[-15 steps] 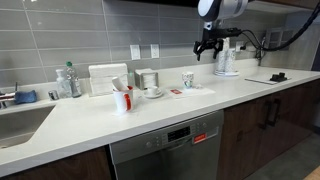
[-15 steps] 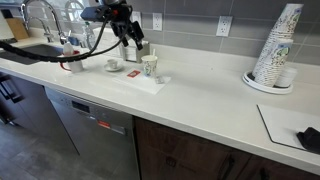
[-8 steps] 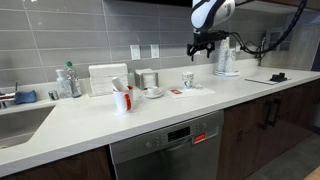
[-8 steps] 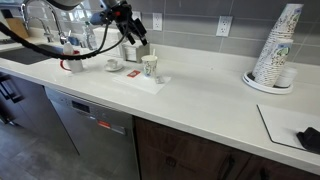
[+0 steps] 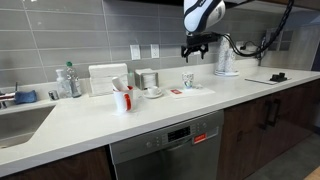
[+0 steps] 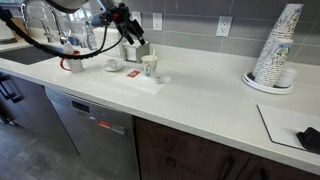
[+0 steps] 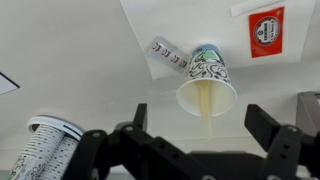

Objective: Remove the spoon from the paper cup and put it on the table

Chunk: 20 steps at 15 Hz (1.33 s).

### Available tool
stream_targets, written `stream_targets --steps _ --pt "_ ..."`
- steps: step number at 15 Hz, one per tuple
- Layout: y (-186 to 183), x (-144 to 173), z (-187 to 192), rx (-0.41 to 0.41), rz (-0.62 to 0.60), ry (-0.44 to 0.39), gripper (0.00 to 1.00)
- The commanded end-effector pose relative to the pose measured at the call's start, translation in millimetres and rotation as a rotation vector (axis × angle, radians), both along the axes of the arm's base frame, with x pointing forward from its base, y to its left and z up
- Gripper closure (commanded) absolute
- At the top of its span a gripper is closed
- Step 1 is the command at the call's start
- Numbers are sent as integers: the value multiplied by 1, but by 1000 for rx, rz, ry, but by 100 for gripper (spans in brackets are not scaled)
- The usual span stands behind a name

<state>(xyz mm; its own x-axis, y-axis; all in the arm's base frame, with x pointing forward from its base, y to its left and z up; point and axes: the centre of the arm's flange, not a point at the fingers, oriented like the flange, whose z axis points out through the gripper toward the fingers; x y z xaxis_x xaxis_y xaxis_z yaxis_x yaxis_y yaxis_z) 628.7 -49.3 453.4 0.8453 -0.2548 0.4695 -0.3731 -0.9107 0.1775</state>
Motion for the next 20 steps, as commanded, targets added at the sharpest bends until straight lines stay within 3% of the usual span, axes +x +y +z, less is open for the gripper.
stream_targets --steps 1,4,9,20 --pt "0 0 0 0 0 0 0" --pt "0 0 0 0 0 0 0" --pt "7 33 -8 -19 -114 1 0" --pt "22 99 -59 -194 -245 -101 0"
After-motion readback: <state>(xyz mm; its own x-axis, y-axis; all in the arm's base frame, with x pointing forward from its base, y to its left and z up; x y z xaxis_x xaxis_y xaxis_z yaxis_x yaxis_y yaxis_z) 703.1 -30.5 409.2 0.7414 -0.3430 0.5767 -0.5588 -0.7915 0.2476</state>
